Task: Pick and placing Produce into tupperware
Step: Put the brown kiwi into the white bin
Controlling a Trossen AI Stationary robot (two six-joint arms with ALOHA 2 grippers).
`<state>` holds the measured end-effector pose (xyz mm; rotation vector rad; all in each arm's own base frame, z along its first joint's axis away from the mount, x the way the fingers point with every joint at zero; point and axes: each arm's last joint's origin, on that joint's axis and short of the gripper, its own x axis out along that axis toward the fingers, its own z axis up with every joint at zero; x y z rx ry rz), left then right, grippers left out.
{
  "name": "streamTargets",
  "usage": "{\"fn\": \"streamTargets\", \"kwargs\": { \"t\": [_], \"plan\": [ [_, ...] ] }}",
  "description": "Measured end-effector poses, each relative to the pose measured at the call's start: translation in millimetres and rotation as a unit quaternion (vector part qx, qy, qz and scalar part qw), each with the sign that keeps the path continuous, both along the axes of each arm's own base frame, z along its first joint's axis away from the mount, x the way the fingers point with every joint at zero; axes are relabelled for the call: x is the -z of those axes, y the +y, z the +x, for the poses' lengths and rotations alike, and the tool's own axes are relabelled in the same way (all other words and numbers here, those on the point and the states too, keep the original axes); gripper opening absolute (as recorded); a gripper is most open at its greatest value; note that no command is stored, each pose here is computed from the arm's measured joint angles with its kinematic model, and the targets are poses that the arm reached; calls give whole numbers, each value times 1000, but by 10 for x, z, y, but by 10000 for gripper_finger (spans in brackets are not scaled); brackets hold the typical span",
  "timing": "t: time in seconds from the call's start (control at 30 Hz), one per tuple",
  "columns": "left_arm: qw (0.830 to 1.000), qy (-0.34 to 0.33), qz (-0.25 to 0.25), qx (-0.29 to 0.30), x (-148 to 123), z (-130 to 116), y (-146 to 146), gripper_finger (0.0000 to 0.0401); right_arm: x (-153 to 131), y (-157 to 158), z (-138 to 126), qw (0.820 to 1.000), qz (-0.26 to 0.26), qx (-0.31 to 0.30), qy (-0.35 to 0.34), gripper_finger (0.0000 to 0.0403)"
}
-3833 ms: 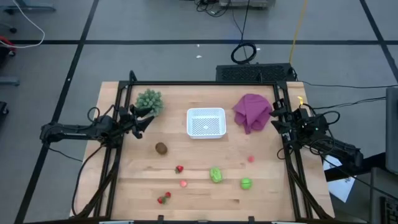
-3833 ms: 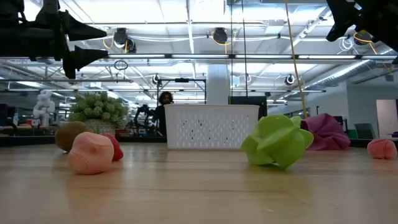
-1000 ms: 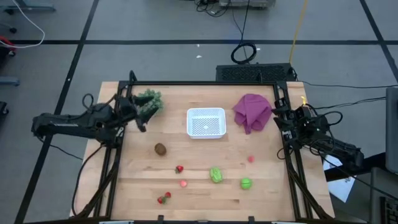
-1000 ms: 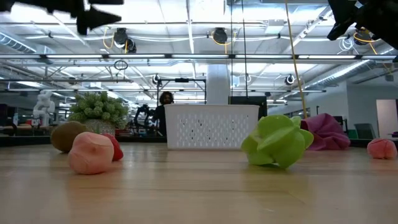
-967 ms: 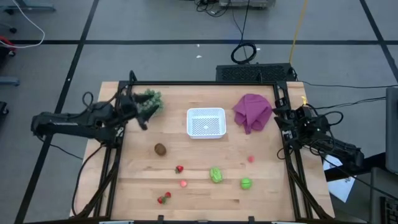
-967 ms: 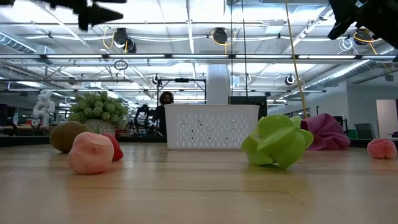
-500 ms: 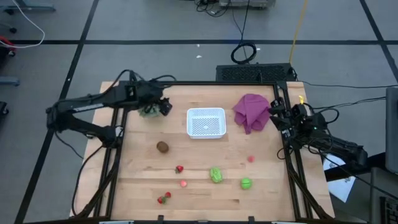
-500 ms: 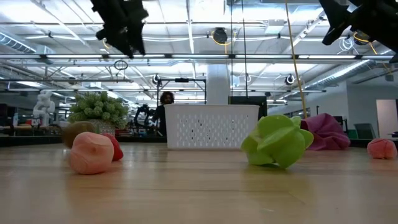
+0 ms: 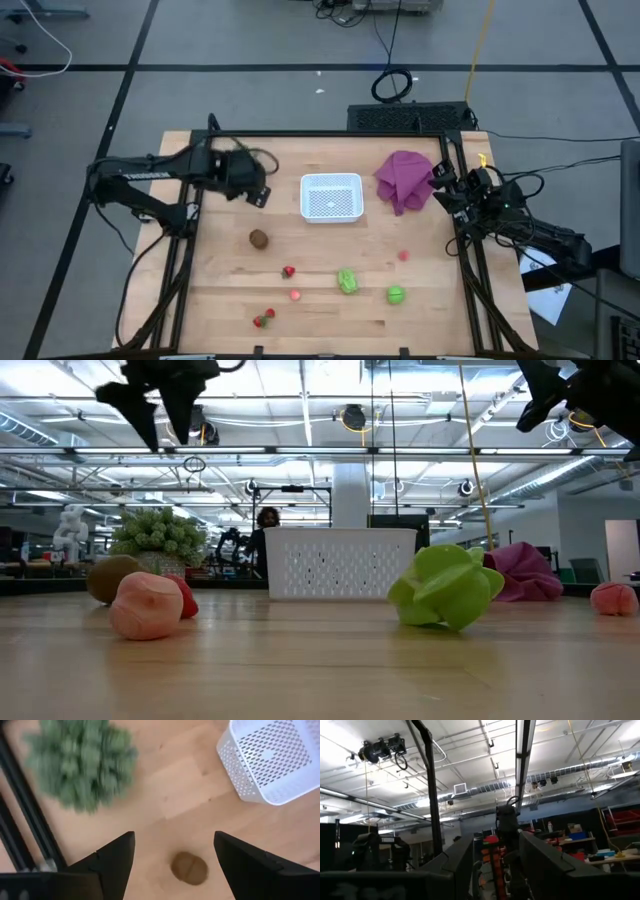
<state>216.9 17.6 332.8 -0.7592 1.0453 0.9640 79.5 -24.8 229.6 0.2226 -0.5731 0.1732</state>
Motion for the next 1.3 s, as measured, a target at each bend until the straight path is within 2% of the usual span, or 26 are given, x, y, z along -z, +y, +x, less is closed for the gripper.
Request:
{"fn": "streamTargets", "kwargs": {
  "t": [0.2, 0.47, 0.67, 0.8, 0.97, 1.3],
  "plan": [
    [994, -6, -59, -93, 177, -27, -314, 273, 0, 0, 0, 1000, 1, -1, 0, 151],
    [978, 16, -97, -181, 509, -102, -582, 273, 0, 0, 0, 1000, -5, 3, -1, 151],
    [977, -47, -124, -170, 531, 16, -661, 273, 0, 0, 0, 1000, -5, 3, -1, 151],
    [981, -79, -107, -140, 516, 77, -660, 273, 1, 3, 0, 1000, -8, -1, 1, 151],
    [986, -91, -62, -126, 510, 82, -636, 273, 7, 22, 1, 999, -27, -27, 10, 151],
    [986, -61, -81, -130, 664, 222, -684, 273, 7, 23, 1, 999, -28, -29, 11, 151]
  ]
}}
